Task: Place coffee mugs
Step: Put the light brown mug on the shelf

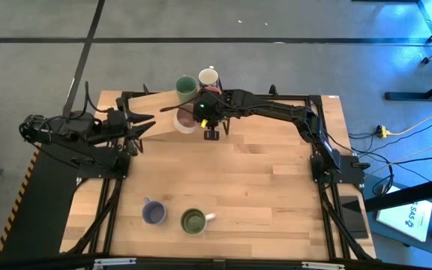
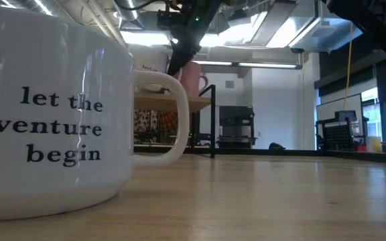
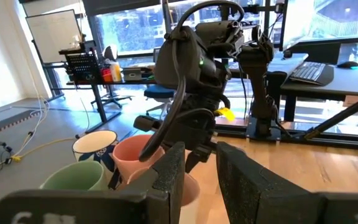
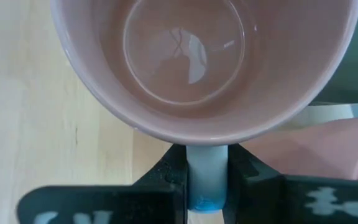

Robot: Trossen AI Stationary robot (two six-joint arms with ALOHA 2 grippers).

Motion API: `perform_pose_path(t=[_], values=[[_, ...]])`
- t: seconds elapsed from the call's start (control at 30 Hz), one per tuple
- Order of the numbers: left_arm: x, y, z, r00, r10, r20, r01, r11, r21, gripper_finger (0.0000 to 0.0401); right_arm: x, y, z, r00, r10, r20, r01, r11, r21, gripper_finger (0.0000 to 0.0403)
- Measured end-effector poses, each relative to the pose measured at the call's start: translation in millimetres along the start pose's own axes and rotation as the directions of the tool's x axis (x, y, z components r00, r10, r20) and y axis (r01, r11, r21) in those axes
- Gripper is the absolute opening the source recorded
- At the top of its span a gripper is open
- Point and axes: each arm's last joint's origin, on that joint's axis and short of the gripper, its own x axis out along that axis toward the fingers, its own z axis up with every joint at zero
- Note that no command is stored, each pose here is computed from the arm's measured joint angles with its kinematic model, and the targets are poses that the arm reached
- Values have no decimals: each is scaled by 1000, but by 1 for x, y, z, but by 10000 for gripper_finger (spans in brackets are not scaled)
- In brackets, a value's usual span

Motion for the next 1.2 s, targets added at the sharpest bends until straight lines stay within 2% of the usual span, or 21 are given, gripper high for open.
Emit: perform_pose_path(t=[0.3, 0.53, 0.83, 1.2], values=[[0, 0, 0, 1000, 0, 0, 0, 1000, 2, 85, 0, -2, 0, 999, -46, -12, 46, 999, 1, 34], [0, 0, 0, 1000, 0, 0, 0, 1000, 3, 85, -1, -3, 2, 998, -68, 7, 68, 997, 20, 67], [0, 0, 0, 1000, 0, 0, 0, 1000, 2, 85, -1, -5, 7, 994, -85, 61, 84, 996, 26, 60], [0, 0, 0, 1000, 0, 0, 0, 1000, 2, 85, -2, -7, 8, 986, -158, 51, 155, 987, 48, 86]])
